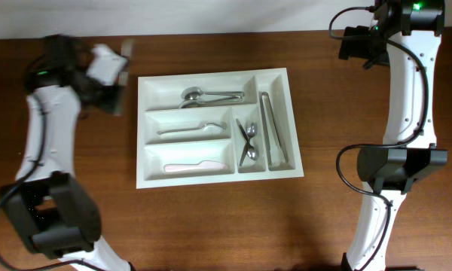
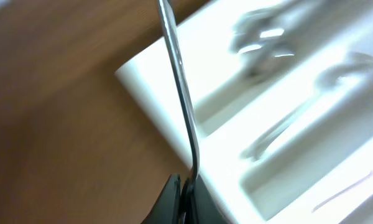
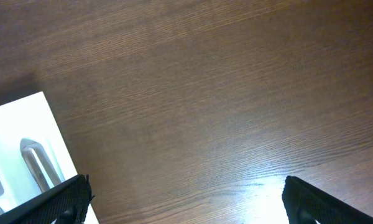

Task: Pack container
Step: 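Carry the fork into the tray's second compartment and release it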

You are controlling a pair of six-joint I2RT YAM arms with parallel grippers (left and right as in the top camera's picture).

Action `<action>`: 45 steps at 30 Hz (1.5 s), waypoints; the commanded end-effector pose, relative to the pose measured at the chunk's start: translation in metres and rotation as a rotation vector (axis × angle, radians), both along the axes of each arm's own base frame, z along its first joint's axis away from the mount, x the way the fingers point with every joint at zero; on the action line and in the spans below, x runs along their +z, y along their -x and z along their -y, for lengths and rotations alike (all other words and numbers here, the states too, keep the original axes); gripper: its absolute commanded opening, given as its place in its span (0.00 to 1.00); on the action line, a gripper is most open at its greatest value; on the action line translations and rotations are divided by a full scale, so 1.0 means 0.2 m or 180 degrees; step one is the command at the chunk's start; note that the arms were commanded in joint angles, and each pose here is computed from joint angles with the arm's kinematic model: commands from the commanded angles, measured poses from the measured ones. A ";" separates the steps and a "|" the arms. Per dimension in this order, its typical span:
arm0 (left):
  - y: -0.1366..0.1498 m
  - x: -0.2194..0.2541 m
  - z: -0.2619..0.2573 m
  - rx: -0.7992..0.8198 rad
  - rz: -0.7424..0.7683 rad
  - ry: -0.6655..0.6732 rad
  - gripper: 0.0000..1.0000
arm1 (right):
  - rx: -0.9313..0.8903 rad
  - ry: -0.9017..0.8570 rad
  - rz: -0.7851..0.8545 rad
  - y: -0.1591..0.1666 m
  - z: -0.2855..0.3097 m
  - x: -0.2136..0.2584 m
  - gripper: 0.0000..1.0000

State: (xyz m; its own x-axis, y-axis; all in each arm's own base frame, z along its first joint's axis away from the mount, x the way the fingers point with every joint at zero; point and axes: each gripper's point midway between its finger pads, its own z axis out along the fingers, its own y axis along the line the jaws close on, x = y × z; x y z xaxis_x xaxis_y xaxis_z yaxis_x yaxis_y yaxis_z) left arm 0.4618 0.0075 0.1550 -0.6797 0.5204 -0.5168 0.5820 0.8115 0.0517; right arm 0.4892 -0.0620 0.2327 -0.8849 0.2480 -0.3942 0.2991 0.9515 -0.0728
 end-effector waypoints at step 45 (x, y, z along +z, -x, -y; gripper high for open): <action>0.05 -0.24 0.55 -0.1875 -0.0230 -0.0605 0.99 | -0.0058 0.0032 0.0169 0.02 0.01 0.11 0.99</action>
